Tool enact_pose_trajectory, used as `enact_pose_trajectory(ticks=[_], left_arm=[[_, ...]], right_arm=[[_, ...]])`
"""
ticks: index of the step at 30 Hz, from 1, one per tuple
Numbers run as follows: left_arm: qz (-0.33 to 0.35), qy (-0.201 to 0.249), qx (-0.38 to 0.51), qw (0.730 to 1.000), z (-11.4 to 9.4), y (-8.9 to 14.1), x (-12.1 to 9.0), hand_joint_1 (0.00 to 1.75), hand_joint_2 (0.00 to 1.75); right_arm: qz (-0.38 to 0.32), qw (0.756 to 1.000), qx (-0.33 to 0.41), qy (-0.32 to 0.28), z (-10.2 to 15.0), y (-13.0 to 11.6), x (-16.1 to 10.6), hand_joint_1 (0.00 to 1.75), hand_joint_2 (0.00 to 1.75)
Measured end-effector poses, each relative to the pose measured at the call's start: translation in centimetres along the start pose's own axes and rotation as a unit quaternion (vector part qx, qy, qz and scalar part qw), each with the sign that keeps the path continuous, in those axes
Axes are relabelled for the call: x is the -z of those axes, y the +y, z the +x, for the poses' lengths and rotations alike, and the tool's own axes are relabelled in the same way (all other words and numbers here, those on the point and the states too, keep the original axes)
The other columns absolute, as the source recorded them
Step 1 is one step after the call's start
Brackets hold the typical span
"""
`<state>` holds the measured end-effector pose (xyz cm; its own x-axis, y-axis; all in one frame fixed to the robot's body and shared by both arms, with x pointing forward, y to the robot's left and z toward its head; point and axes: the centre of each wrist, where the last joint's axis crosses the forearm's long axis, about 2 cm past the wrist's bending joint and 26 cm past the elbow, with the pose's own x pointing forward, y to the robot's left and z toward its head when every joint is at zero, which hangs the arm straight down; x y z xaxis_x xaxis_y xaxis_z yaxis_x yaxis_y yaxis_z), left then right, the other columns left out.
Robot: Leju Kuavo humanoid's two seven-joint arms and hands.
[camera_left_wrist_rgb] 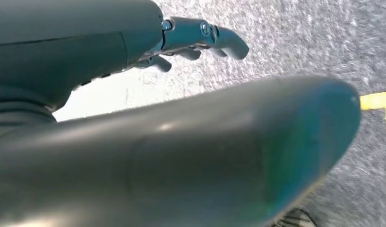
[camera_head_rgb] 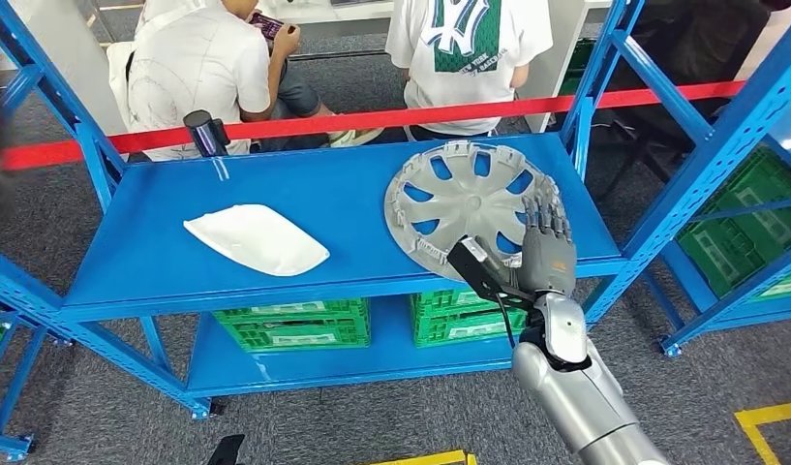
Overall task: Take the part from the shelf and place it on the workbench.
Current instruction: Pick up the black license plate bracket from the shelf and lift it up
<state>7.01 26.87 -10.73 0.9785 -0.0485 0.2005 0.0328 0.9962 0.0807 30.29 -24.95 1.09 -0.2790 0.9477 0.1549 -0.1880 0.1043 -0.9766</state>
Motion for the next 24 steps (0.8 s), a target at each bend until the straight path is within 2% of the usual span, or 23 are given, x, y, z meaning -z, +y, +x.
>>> enact_pose_trajectory(ticks=[10,19,24], left_arm=[[0.002,-0.006,-0.001,1.0,0.59,0.16,0.04,0.0,0.0],[0.003,-0.002,0.001,1.0,-0.36,0.29,0.02,0.0,0.0],[0.003,-0.011,0.0,1.0,-0.02,0.34,0.04,0.0,0.0]], right_arm=[[-0.001,1.0,-0.001,-0.003,0.05,-0.08,0.05,0.0,0.0],[0.007,1.0,0.003,-0.004,0.33,0.34,-0.24,0.0,0.0],[0.0,1.0,0.003,-0.006,0.37,-0.05,0.08,0.0,0.0]])
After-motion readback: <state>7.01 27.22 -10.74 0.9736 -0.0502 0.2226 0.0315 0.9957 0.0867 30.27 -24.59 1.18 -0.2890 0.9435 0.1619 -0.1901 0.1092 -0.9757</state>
